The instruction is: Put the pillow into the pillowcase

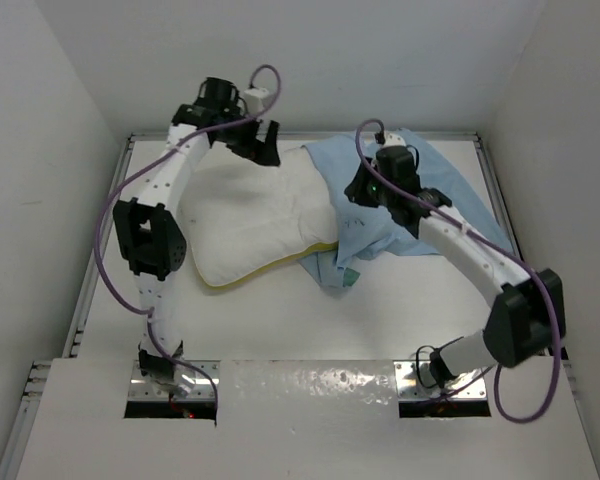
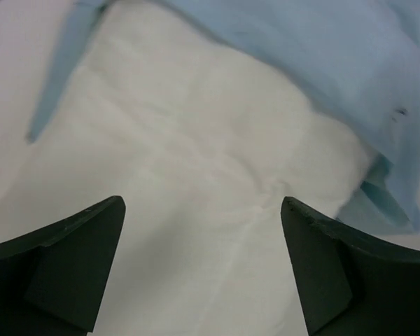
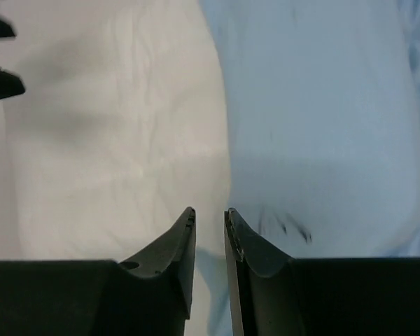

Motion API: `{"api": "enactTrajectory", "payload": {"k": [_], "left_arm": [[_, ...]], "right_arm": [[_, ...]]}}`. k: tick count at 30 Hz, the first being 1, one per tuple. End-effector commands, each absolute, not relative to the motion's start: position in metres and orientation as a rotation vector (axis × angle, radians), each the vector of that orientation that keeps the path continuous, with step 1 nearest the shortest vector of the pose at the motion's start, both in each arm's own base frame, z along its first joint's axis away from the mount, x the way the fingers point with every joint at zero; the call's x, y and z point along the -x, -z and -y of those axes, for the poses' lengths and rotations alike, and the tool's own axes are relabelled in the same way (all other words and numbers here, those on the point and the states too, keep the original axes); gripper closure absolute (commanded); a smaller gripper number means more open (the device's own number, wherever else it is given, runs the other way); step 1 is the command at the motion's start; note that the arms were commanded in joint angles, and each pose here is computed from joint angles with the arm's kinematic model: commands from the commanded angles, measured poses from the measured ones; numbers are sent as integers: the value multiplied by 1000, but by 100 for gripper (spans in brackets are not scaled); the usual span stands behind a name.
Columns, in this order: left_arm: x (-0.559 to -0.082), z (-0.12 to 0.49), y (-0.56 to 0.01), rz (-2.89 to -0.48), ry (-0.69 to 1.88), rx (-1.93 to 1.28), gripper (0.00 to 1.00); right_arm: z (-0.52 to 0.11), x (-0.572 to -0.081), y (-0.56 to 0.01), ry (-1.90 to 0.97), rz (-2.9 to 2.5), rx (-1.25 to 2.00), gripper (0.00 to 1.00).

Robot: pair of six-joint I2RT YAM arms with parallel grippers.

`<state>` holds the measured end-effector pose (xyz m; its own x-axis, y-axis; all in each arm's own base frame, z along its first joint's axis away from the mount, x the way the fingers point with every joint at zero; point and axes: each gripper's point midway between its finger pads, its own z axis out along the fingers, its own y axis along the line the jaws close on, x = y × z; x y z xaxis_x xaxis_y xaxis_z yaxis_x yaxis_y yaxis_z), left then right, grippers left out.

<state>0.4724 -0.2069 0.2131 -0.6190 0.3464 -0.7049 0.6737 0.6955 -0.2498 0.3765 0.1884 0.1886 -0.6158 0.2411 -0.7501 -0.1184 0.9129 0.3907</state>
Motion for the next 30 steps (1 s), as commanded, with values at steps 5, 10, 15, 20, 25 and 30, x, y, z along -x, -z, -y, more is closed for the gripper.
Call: {"api": "enactTrajectory", "payload": {"k": [5,10,15,20,25,30], "left_arm": [[-580,43,-168,-2314,452,-125,10],[-587,5,-110,-2400,220,-130,10],[-557,5,-47,-2511,214,-217,15],[-483,48,-27,-2539,447,-450,28],[-385,103,-27,-2500,647,-756,28],[-310,146,-37,-2441,880,-1063,30]], "right_arm": [[-193,-477,-180,-336,-2124,-366,77],[-199,-509,-101,-221,-2254,-467,80],[-238,-525,-56,-356,-2313,-461,76],[-346,-520,-36,-622,-2357,-179,72],[-399,-504,-54,-768,-2303,53,71],[-365,-497,-81,-689,-2242,30,72]]}}
